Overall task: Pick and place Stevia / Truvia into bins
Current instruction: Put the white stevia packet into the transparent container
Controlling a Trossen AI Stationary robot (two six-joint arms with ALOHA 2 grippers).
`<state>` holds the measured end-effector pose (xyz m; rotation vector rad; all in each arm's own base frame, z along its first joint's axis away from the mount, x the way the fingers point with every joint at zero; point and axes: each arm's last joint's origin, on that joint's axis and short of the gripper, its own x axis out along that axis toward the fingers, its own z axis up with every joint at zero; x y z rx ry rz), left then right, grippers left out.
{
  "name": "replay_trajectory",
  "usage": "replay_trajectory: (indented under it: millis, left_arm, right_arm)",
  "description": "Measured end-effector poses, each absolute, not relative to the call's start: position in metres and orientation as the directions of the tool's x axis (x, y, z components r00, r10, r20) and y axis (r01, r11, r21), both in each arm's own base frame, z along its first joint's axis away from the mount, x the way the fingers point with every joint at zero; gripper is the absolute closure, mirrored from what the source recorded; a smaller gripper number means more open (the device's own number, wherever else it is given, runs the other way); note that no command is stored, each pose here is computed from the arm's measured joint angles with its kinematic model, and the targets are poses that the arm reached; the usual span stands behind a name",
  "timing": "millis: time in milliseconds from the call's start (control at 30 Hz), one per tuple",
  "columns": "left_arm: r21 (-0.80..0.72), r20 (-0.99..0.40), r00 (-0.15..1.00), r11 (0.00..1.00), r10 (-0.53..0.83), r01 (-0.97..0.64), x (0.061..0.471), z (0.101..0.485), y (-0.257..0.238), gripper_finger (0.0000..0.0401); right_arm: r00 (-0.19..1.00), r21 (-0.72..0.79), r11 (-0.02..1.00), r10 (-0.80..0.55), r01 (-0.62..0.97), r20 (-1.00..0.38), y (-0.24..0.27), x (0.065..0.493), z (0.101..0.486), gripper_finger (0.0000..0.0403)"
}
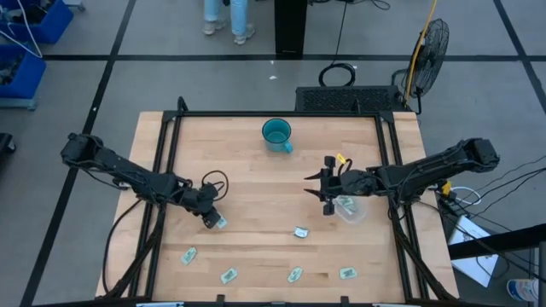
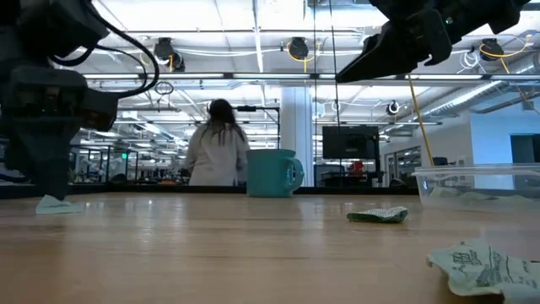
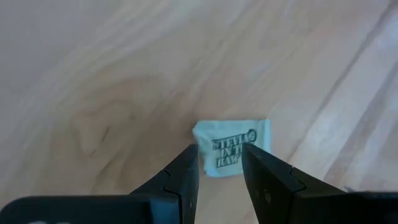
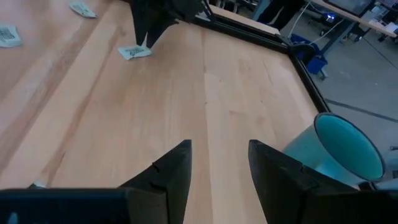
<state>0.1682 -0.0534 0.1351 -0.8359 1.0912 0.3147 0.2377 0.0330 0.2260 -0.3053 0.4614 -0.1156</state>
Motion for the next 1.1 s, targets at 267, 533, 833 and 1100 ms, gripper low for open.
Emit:
replay_trajectory:
  millis: [267, 533, 833, 1100]
  left_arm:
    - [-0.436, -0.885, 0.428, 0.653, -0.185, -0.62, 0.162, 0.127, -0.052, 0.0274]
    - [-0.425, -0.881, 0.435, 0.715, -0.185, -0.555, 0.162, 0.127, -0.052, 0.0316]
    - [-0.383, -0.809, 0.583, 0.823, -0.079, -0.42, 0.174, 0.133, -0.05, 0.039]
    - [-0.029, -0.55, 0.784, 0.932, 0.288, -0.362, 0.213, 0.186, -0.036, 0.0395]
  right_arm:
    - [0.89, -0.323, 0.946, -0.179, 0.037, -0.42, 0.033, 0.238, 0.226, 0.0252]
    - [0.897, -0.326, 0.945, -0.177, 0.04, -0.405, 0.033, 0.238, 0.227, 0.0252]
    - [0.918, -0.266, 0.961, -0.167, 0.071, -0.359, 0.031, 0.242, 0.231, 0.0252]
    - [0.946, 0.202, 0.963, -0.109, 0.176, -0.304, 0.002, 0.273, 0.213, 0.0252]
